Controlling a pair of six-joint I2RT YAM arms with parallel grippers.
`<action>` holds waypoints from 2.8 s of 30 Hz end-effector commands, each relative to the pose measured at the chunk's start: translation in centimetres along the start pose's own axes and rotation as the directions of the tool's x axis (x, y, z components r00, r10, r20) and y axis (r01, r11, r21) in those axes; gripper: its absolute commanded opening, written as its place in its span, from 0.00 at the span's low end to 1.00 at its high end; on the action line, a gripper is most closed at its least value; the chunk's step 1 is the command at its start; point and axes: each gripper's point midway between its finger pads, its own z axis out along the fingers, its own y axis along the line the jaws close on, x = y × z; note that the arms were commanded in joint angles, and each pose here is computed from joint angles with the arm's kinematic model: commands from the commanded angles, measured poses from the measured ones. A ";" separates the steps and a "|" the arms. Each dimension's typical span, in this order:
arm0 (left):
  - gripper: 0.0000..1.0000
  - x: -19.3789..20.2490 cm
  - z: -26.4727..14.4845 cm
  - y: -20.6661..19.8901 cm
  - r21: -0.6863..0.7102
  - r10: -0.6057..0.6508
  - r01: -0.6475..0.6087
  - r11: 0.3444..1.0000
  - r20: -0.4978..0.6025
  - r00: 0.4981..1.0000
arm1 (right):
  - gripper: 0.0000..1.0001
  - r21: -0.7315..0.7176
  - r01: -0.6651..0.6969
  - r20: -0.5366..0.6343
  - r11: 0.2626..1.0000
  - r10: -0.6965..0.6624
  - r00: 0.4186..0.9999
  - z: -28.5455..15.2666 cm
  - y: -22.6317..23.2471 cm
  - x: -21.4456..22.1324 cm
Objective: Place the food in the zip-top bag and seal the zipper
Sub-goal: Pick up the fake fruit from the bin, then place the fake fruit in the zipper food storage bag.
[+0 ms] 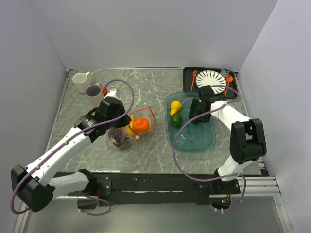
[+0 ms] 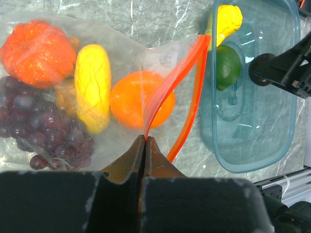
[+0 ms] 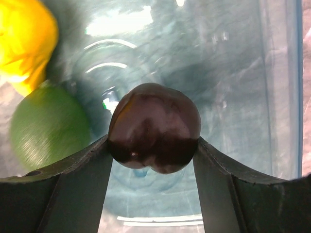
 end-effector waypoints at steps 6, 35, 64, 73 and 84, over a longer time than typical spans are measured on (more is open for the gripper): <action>0.01 -1.6 -0.9 -1.0 0.036 0.002 -0.004 0.999 0.054 0.999 | 0.50 -0.117 0.057 0.056 0.991 -0.050 0.997 -4.5 2.2 0.0; 0.01 -1.5 -1.4 -1.1 0.058 -0.017 0.014 0.998 0.056 0.998 | 0.52 -0.690 0.249 0.090 0.680 -0.260 0.961 -15.9 22.2 5.5; 0.01 -2.9 -2.7 0.4 -0.014 -0.022 0.024 1.000 0.135 0.991 | 0.77 -0.743 0.354 0.077 0.568 -0.452 0.889 -14.9 31.0 10.8; 0.01 -3.0 -2.5 0.4 -0.022 -0.017 0.020 1.000 0.129 0.992 | 0.88 -0.690 0.384 0.110 0.614 -0.436 0.893 -15.0 29.8 9.7; 0.01 -2.5 -2.3 0.4 -0.012 -0.023 0.024 1.000 0.120 0.993 | 0.92 -0.538 0.279 0.165 0.795 -0.226 0.960 -13.8 22.3 4.5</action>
